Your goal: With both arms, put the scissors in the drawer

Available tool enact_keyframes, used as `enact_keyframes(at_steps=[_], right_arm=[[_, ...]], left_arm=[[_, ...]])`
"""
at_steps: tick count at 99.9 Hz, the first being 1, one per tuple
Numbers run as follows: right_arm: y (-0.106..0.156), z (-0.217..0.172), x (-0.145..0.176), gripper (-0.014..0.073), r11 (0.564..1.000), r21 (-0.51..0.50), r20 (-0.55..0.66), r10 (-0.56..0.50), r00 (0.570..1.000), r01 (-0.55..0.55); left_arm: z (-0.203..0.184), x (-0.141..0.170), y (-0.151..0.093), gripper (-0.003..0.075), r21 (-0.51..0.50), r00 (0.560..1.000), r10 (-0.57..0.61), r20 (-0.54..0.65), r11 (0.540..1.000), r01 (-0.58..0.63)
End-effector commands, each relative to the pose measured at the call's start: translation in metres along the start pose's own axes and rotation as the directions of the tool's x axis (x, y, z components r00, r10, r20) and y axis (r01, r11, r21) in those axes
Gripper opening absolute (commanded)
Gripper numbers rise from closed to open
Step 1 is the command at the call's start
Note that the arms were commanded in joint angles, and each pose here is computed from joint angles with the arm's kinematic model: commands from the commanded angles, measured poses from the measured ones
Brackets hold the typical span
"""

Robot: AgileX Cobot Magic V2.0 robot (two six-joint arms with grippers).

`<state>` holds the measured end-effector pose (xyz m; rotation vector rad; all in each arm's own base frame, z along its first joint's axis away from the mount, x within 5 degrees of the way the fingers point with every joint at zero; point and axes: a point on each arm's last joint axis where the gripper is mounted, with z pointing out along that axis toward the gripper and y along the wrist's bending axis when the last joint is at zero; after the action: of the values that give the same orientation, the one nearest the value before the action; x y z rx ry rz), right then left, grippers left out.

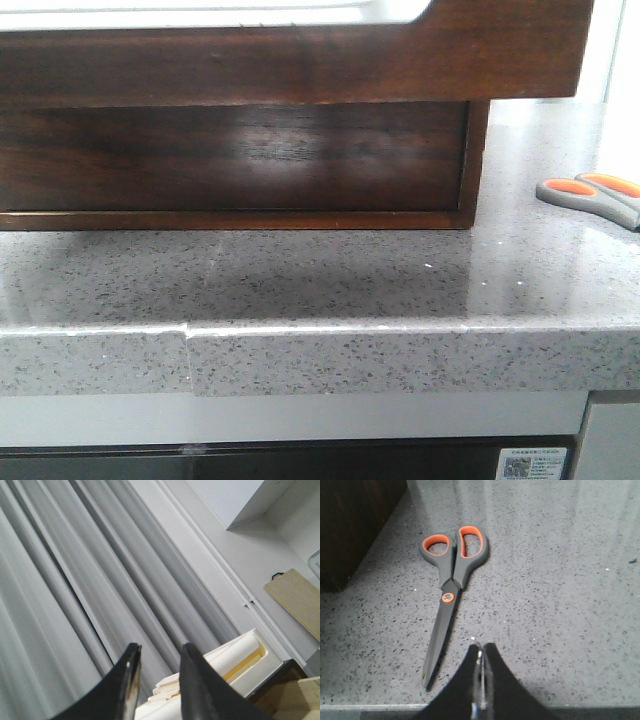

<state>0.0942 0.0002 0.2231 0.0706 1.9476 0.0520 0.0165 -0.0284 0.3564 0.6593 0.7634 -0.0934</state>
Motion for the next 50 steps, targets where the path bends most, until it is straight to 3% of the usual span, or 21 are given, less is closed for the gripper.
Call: enact_keyframes(at_steps=[1, 22, 50], right_arm=[[0.0009, -0.0012, -0.0172, -0.0061, 1.0, -0.002, 0.09, -0.002, 0.996, 0.002], [0.0009, -0.0012, -0.0174, -0.0061, 1.0, -0.002, 0.091, -0.002, 0.996, 0.002], [0.0046, -0.003, -0.0236, -0.0061, 0.999, -0.034, 0.112, -0.011, 0.994, 0.015]], left_arm=[[0.0032, -0.0086, 0.0068, 0.009, -0.023, 0.996, -0.082, 0.035, 0.996, 0.083], [0.0032, -0.0047, 0.0082, -0.002, -0.042, 0.99, -0.141, -0.004, 0.989, 0.141], [0.003, -0.0019, 0.0094, -0.0022, -0.062, 0.978, -0.208, -0.029, 0.977, 0.206]])
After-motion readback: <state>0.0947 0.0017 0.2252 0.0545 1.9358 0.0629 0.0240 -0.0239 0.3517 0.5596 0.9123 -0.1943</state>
